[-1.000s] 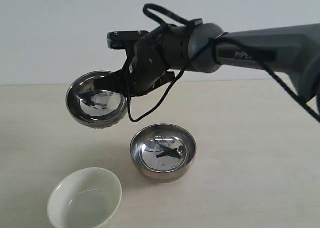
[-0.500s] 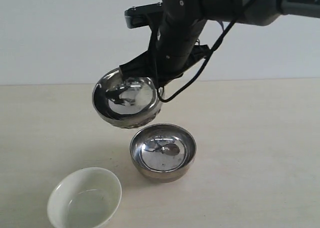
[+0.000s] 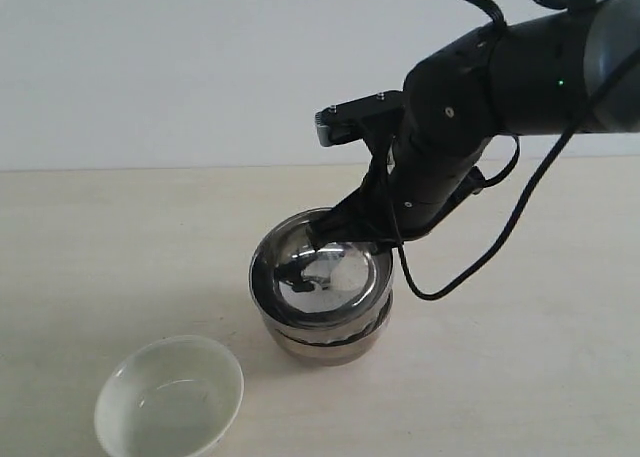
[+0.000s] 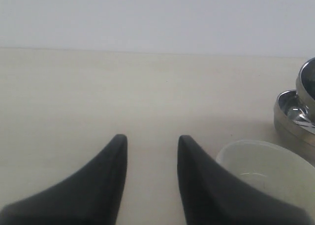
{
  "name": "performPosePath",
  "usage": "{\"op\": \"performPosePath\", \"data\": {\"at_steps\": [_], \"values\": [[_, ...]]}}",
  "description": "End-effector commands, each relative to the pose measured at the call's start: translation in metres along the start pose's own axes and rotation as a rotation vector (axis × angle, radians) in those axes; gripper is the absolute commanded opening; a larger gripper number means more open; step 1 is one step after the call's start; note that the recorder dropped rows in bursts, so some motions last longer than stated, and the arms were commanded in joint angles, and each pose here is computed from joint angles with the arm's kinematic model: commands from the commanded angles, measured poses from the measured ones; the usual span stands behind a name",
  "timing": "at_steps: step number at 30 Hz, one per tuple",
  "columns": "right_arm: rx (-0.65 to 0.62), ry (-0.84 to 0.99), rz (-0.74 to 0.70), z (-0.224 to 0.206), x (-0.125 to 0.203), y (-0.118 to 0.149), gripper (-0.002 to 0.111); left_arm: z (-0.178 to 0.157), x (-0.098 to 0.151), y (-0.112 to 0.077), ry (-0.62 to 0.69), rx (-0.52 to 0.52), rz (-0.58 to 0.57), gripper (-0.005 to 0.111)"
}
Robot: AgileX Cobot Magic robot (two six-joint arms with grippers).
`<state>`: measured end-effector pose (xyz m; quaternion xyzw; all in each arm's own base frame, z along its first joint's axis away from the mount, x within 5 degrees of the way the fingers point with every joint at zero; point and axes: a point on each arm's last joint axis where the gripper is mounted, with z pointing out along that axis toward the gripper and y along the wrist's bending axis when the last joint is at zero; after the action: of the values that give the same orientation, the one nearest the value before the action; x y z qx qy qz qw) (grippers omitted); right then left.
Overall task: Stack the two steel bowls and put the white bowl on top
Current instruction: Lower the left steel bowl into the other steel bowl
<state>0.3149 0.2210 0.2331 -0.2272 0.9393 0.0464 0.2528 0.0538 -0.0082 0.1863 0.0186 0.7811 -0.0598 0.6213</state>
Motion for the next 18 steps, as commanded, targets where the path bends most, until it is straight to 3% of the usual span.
{"op": "performPosePath", "data": {"at_steps": [1,7,18], "values": [[-0.002,-0.059,0.005,0.001,-0.003,-0.004,0.0,0.0,0.001,0.0,0.001,-0.002,0.005,0.032],[0.055,-0.012,-0.023,0.029,0.002,-0.007,0.0,0.0,0.001,0.0,0.001,-0.002,0.005,0.032],[0.05,-0.033,-0.021,0.032,0.001,-0.006,0.0,0.0,0.001,0.0,0.001,-0.002,0.005,0.032]]}}
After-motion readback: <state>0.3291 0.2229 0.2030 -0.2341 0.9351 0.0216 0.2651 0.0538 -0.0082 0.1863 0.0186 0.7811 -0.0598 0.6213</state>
